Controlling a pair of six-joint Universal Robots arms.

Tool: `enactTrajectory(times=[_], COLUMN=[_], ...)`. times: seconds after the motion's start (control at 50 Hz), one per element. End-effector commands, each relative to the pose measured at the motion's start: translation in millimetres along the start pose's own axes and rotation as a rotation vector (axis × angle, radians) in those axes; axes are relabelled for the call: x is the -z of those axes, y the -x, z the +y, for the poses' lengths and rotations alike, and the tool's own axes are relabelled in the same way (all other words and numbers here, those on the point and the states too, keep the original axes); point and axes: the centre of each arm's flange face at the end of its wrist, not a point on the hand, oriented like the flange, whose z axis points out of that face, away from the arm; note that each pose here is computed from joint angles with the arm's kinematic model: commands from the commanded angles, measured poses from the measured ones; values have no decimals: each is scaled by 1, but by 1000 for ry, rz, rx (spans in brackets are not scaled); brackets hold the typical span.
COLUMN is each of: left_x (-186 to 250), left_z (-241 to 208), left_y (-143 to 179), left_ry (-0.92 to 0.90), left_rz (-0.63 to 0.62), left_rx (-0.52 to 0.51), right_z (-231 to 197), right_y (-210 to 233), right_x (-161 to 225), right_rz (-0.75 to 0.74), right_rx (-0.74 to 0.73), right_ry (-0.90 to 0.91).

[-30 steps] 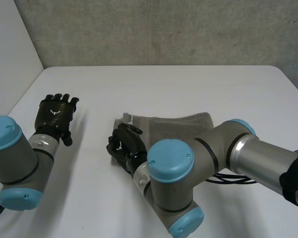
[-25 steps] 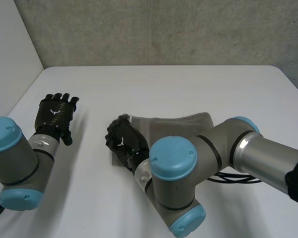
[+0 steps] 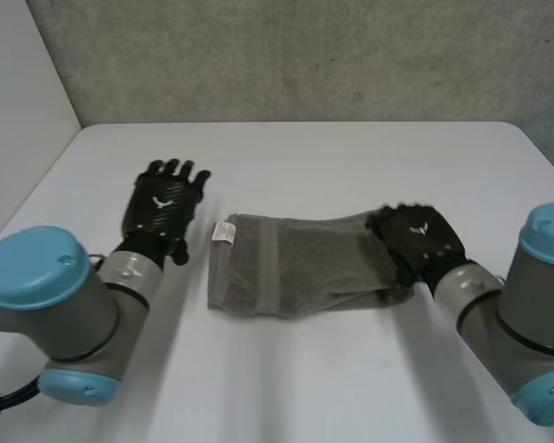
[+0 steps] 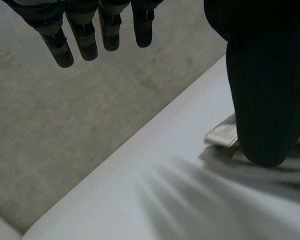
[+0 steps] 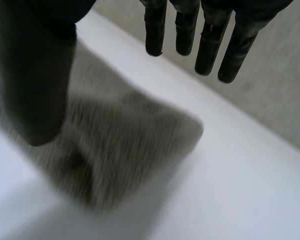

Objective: Fold the towel.

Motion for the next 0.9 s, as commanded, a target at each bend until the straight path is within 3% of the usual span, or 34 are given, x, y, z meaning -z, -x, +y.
enactTrajectory(times=[0.02, 0.24, 0.44, 0.58, 0.64, 0.68, 0.7, 0.74, 0.78, 0.9], left_x=[-9, -8, 5, 7, 5, 0, 0, -1, -2, -6], left_z=[8, 35, 28, -15, -41, -66, -66, -75, -89, -94], left_y=[-31, -47, -43, -23, -12, 0, 0, 4, 10, 16], left_ry=[19, 121, 134, 27, -49, -119, -119, -140, -157, -162], left_rz=[78, 132, 132, 84, 51, 15, 15, 5, -5, -14], left_rx=[-4, -12, -18, -6, 0, 7, 7, 8, 14, 73], right_z=[32, 38, 29, -10, -22, -51, -51, -62, -67, -49], right_y=[-13, -23, -33, -37, -31, 9, 9, 57, 78, 153], right_x=[-6, -14, -4, -6, -9, -13, -13, -18, -20, -26], right_rz=[2, 56, 80, 74, 62, -34, -35, -153, -196, -369], right_rx=[-24, -37, -2, 268, 300, 349, 349, 390, 409, 481], right_ry=[80, 33, 51, 13, -24, -144, -145, -216, -249, -287])
